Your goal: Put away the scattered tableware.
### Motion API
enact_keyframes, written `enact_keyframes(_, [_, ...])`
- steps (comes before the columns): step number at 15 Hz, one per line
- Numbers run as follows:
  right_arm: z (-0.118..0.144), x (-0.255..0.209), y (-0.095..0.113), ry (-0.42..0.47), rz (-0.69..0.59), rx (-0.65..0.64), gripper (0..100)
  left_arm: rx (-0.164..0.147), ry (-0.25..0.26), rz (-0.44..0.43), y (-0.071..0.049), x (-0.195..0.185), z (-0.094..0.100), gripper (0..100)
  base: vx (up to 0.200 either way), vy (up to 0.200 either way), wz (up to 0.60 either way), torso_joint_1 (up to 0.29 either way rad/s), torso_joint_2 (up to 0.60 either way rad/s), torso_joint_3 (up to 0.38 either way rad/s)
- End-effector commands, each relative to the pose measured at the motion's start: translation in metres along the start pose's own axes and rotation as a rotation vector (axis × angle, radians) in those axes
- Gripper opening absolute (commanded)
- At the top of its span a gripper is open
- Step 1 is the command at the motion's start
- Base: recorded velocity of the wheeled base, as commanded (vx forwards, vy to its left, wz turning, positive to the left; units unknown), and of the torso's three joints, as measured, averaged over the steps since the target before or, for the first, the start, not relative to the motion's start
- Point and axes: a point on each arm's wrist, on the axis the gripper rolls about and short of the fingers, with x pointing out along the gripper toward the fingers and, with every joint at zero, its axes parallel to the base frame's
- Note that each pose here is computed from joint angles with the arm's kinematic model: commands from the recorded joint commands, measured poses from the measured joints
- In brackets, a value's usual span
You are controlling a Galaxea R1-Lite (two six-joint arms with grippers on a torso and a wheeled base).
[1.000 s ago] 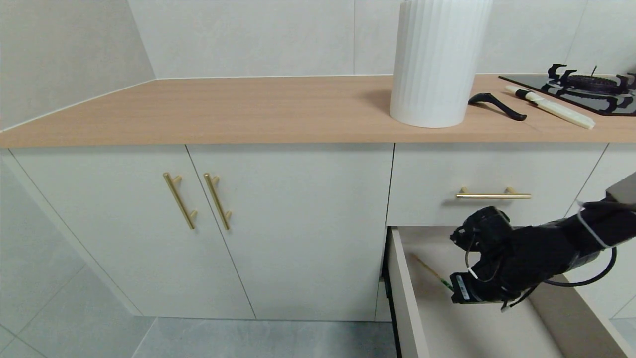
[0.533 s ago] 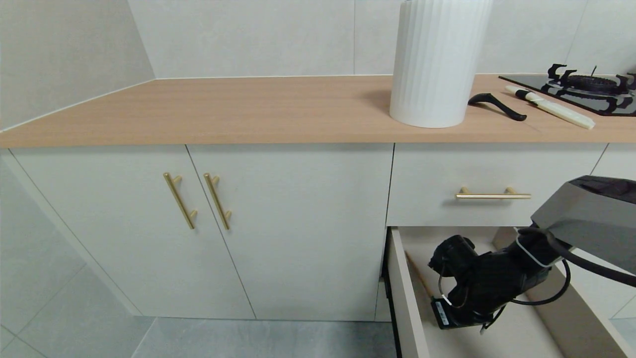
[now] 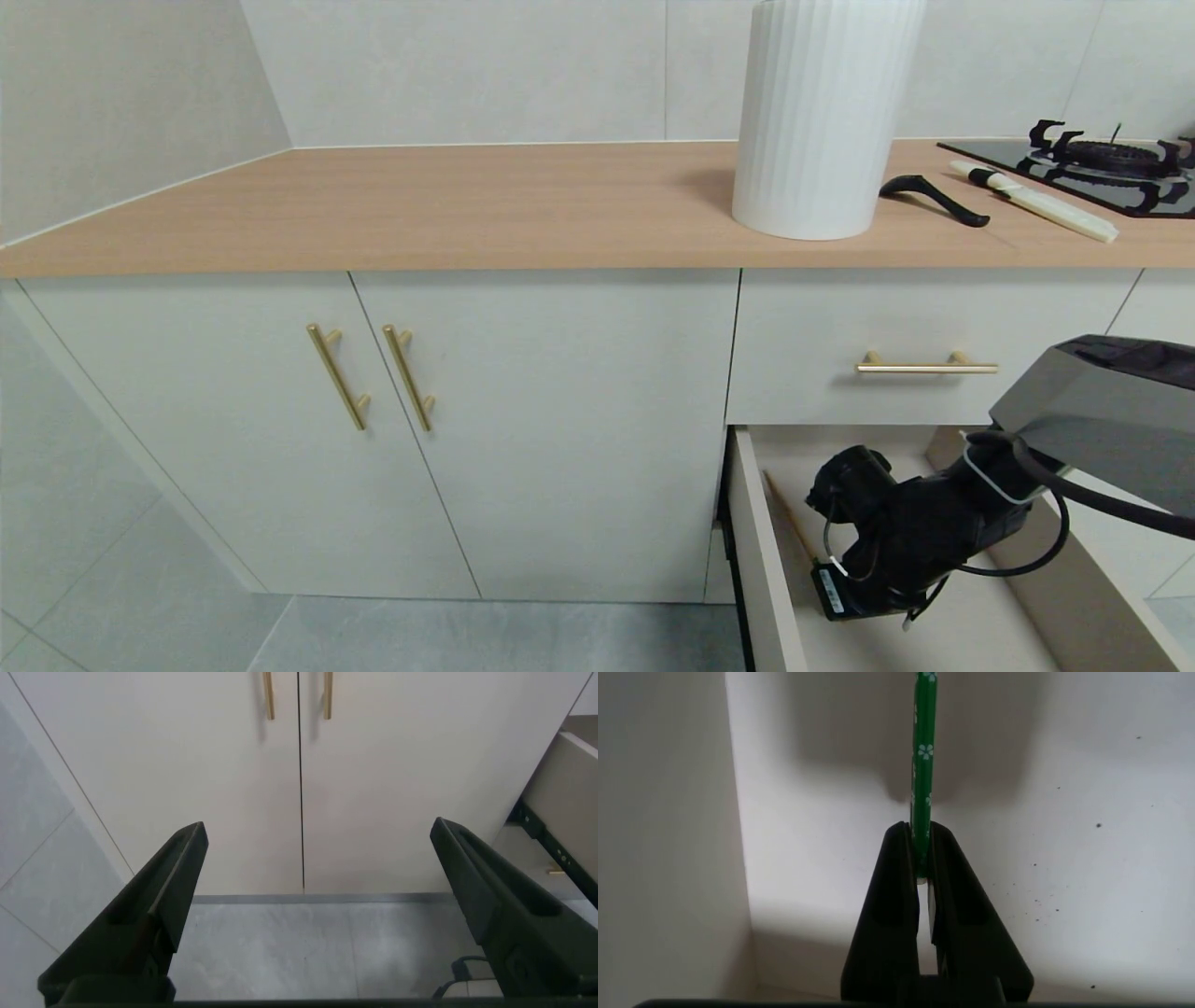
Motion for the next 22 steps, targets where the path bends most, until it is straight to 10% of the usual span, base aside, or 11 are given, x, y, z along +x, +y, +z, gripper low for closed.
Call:
enact_keyframes(1, [0.000, 0.000, 0.000, -0.002, -0.003, 0.001, 0, 0.000, 0.000, 0.000, 0.000, 0.000, 0.000, 100, 0.000, 0.000, 0.00, 0.000, 0.00, 0.000])
enact_keyframes(8, [-0.001, 0.004, -0.002, 0.002, -0.044, 0.002, 0, 0.000, 0.000, 0.000, 0.000, 0.000, 0.000, 100, 0.000, 0.000, 0.00, 0.000, 0.00, 0.000])
enact_keyframes(9, [-0.001, 0.005, -0.002, 0.003, -0.044, 0.002, 100, 0.000, 0.000, 0.000, 0.000, 0.000, 0.000, 100, 0.000, 0.000, 0.00, 0.000, 0.00, 0.000])
enact_keyframes(16, [-0.001, 0.000, -0.002, -0.011, -0.056, 0.001, 100, 0.000, 0.000, 0.000, 0.000, 0.000, 0.000, 100, 0.000, 0.000, 0.00, 0.000, 0.00, 0.000])
enact_keyframes(22, [-0.001, -0.115, 0.000, -0.310, -0.011, 0.007, 100, 0.000, 0.000, 0.000, 0.000, 0.000, 0.000, 100, 0.000, 0.000, 0.00, 0.000, 0.00, 0.000])
